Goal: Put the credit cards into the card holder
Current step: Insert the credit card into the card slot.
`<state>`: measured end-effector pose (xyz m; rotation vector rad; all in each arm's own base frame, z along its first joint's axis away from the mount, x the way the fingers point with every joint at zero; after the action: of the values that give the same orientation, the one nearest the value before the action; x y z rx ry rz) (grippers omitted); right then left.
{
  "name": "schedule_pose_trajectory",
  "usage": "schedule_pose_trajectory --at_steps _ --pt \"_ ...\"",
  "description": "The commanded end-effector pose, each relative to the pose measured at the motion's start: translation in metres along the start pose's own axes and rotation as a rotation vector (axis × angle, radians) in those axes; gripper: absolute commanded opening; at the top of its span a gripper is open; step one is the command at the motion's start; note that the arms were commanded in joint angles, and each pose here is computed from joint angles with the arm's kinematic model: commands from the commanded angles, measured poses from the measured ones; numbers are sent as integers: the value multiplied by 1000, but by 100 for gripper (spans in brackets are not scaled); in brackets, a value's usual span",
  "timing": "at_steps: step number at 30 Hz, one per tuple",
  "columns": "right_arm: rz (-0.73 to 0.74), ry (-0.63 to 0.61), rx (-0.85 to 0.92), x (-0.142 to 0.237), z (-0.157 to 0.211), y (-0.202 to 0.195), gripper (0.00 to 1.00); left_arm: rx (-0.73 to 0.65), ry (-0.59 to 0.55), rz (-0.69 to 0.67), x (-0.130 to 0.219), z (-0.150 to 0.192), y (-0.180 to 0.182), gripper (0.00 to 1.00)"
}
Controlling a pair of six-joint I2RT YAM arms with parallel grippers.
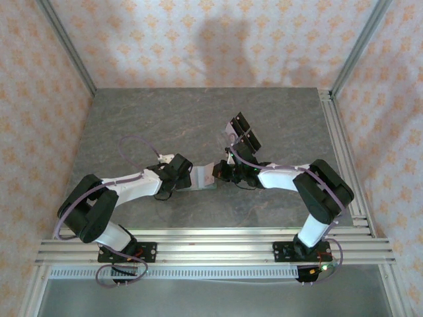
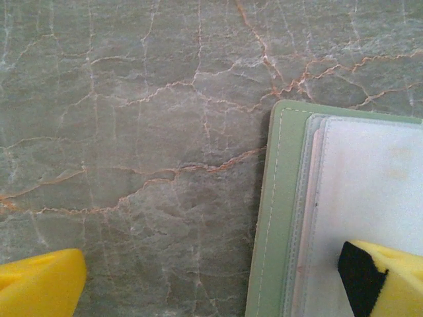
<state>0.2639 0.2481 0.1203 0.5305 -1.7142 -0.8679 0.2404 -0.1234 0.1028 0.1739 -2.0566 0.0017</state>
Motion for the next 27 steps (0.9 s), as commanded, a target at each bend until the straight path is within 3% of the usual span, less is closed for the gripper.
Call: schedule_pose_trajectory --at_steps 1,27 --pt "-97 -5 12 2 -2 9 0 -38 55 -87 -5 18 13 100" --pt "-189 20 -12 -25 5 -3 0 -30 57 -83 -6 20 14 100"
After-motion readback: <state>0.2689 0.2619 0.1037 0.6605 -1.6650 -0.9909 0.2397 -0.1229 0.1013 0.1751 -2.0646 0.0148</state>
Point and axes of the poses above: each hand's point on the last joint's axis, 136 mm out from that joint toward the fingers, its own x axis back along the fingers, its own y axis along the line the jaws close on, z = x × y, the point moved 9 cm from there along x, back along the fingers, and after that the axes turned 10 degrees about -x, right-handed, at the moved point
